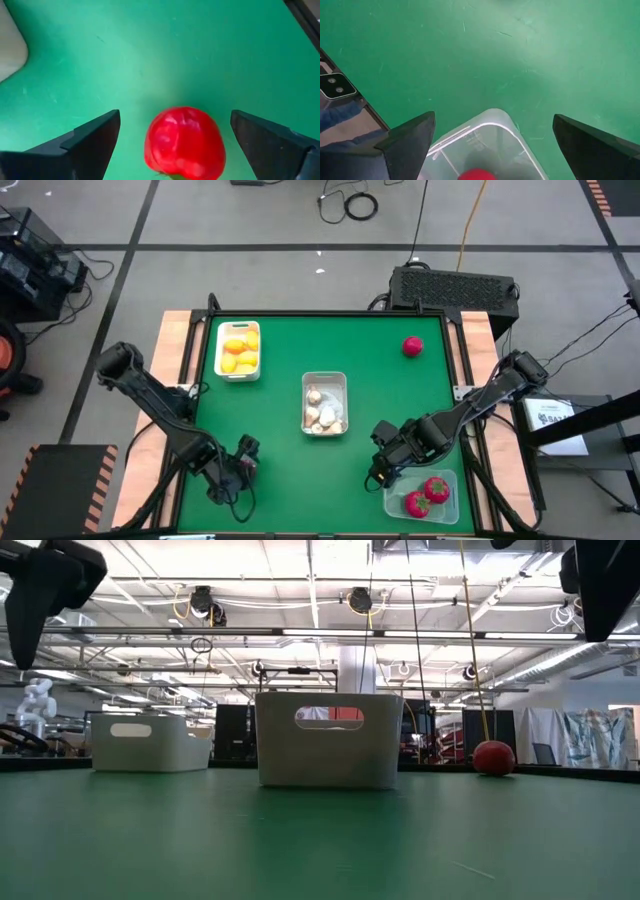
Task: Sort produce into baskets
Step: Put the tomato into the transparent bin
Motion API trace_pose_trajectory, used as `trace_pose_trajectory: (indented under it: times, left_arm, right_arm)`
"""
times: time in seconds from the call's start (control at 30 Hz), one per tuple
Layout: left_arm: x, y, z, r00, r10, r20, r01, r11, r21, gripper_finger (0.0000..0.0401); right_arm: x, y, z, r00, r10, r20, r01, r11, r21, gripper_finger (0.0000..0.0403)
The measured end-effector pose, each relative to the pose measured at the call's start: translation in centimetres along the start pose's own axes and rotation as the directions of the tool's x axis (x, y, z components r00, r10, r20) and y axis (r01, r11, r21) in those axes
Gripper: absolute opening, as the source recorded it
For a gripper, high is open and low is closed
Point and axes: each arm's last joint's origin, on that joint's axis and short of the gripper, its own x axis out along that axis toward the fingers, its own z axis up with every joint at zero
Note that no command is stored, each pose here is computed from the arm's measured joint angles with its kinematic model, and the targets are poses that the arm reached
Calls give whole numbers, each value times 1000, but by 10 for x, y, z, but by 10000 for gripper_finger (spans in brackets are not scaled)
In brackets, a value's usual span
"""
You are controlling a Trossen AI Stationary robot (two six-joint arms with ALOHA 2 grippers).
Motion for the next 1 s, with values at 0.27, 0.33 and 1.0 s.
trace_pose_trajectory:
  times: [0.27, 0.33, 1.0]
  left_arm:
    - [23, 1, -12, 997, -8, -75, 7, 1000, -7, 386]
    - [25, 2, -15, 997, 9, -82, -13, 999, -43, 386]
    - [48, 0, -24, 977, -7, -215, -8, 998, -69, 386]
  right_arm:
    - [0, 1, 0, 1000, 7, 1, -7, 1000, 11, 393]
    - [0, 2, 0, 1000, 19, 4, -19, 1000, 12, 393]
    - [0, 4, 1, 999, 43, 10, -43, 999, 12, 393]
